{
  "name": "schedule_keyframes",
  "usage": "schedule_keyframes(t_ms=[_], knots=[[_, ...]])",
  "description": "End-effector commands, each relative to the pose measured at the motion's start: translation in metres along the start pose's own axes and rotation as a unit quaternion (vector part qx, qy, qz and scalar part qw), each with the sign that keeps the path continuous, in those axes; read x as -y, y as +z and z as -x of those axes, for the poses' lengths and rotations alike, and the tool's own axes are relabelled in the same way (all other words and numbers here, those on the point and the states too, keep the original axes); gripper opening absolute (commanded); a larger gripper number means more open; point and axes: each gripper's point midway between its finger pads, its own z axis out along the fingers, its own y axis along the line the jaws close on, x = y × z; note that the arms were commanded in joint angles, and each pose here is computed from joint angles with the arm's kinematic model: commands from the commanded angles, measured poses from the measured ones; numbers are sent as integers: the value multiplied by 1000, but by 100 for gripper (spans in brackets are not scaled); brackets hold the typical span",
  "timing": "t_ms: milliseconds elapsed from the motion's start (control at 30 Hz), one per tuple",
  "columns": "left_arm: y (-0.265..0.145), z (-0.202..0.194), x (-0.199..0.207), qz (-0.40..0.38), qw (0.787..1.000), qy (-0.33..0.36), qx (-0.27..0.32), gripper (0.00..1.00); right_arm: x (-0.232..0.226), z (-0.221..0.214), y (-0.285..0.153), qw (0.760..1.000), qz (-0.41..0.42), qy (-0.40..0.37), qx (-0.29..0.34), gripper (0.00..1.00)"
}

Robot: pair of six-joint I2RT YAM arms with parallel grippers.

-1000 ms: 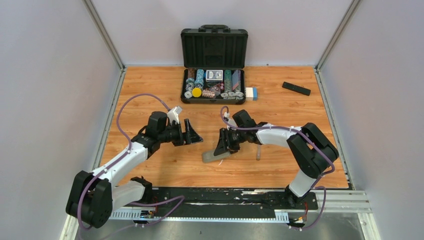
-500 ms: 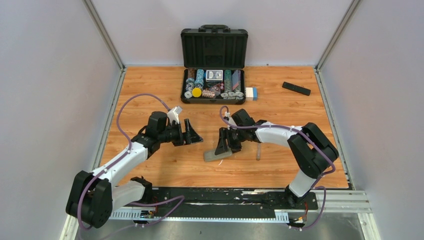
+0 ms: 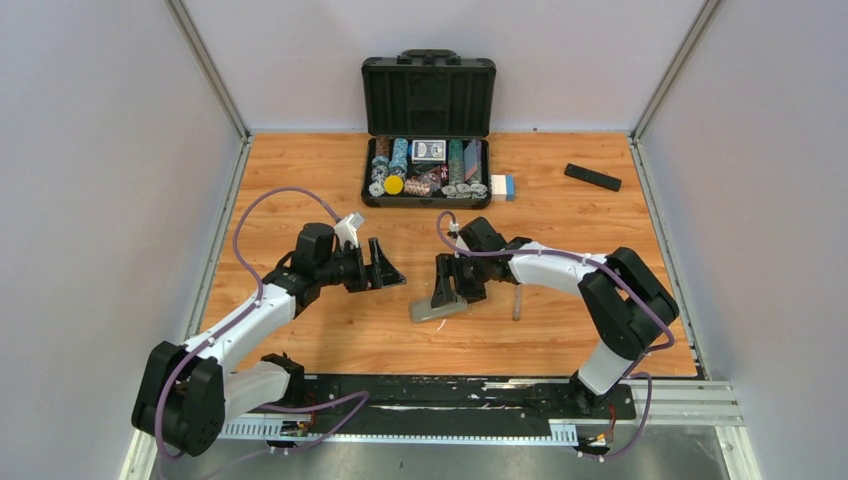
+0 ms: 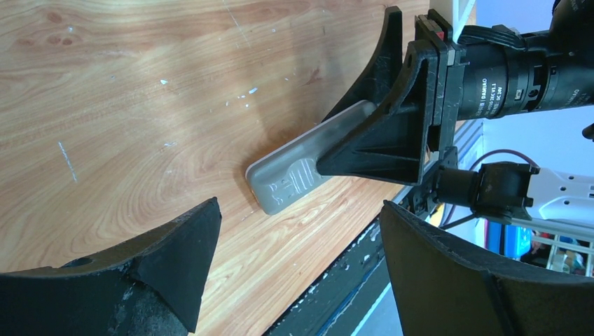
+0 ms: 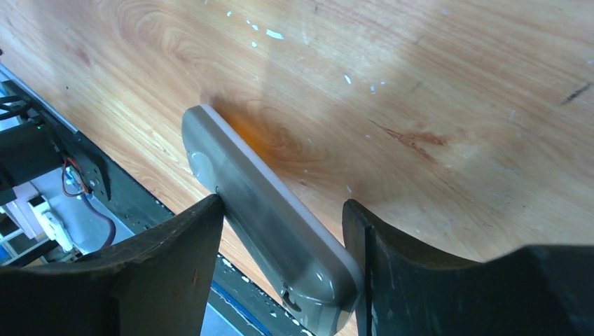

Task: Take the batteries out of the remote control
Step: Place the remote control at the center of the board.

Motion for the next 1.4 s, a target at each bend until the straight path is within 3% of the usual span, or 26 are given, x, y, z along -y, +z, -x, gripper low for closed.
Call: schedule_keyframes(t_ms=[0, 300, 433, 767, 967, 1167, 1267, 1367], knots=[[-2, 14, 13, -11, 1000, 19, 15, 91, 15, 2, -6, 998, -52, -18, 10, 63], [-3, 17, 16, -14, 1000, 21, 18, 92, 20, 4, -11, 997, -76, -29, 19, 66], [-2, 15, 13, -11, 1000, 18, 14, 92, 23, 5, -15, 995, -85, -39, 23, 74], [-2, 14, 12, -10, 1000, 18, 16, 93, 19, 14, -35, 992, -98, -60, 53, 77], [-4, 18, 16, -12, 999, 23, 23, 100, 9, 33, -66, 984, -107, -86, 117, 78], [-8, 27, 17, -3, 999, 31, 44, 100, -14, 60, -118, 963, -90, -83, 240, 82], [-12, 31, 9, 33, 997, 39, 57, 100, -12, 65, -130, 950, -85, -58, 293, 90], [-21, 36, -9, 108, 989, 60, 77, 100, -12, 64, -131, 944, -62, -29, 322, 92]])
